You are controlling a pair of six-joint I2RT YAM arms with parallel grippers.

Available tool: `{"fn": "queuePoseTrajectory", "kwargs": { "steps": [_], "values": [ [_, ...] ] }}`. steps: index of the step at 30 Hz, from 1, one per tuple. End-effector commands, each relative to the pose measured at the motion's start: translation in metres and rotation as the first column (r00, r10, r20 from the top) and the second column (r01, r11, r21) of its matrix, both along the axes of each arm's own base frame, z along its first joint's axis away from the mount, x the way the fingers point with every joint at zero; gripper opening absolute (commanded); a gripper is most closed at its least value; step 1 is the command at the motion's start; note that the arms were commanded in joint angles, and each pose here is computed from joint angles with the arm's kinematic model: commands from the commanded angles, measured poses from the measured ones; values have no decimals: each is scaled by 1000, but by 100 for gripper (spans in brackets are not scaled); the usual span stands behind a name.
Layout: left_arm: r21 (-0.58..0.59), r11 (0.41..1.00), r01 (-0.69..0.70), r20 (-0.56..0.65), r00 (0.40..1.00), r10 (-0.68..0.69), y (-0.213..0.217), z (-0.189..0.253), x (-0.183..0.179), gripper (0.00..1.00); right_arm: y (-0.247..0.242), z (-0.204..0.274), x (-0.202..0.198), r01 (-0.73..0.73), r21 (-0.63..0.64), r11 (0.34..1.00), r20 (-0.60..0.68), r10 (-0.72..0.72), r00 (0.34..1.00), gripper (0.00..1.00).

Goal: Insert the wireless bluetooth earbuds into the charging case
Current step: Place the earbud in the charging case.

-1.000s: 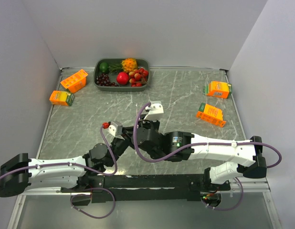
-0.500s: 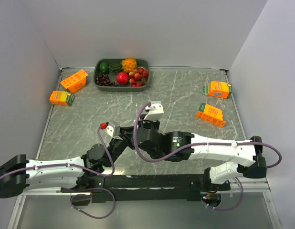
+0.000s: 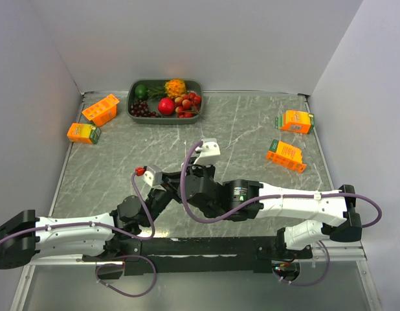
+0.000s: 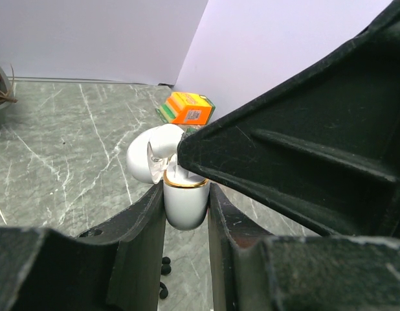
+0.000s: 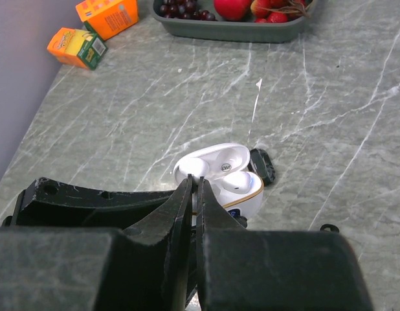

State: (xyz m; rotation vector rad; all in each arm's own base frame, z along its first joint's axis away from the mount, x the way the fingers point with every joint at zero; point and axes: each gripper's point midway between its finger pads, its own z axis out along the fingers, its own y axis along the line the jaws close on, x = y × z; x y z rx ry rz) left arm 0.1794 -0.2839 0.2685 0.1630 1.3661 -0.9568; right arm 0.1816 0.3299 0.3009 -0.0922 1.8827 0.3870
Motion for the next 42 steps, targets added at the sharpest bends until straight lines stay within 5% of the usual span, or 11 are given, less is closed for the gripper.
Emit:
{"fn": "queuePoseTrajectory", "kwargs": {
  "steps": [1,11,17,42],
  "values": [
    [-62,998,-4,32,999,6,6,17,-1,1,7,15,-6,-27,48,998,0,27,1000,0],
    [-70,997,-23,48,998,26,10,24,1,1,8,18,-10,-59,43,997,-15,60,998,0],
    [-70,997,-26,54,998,30,11,24,1,1,6,23,-11,-63,50,997,-11,63,998,21],
    [-91,993,-73,81,993,80,23,38,4,1,-29,56,-24,-60,115,992,-7,61,998,45]
  ]
}}
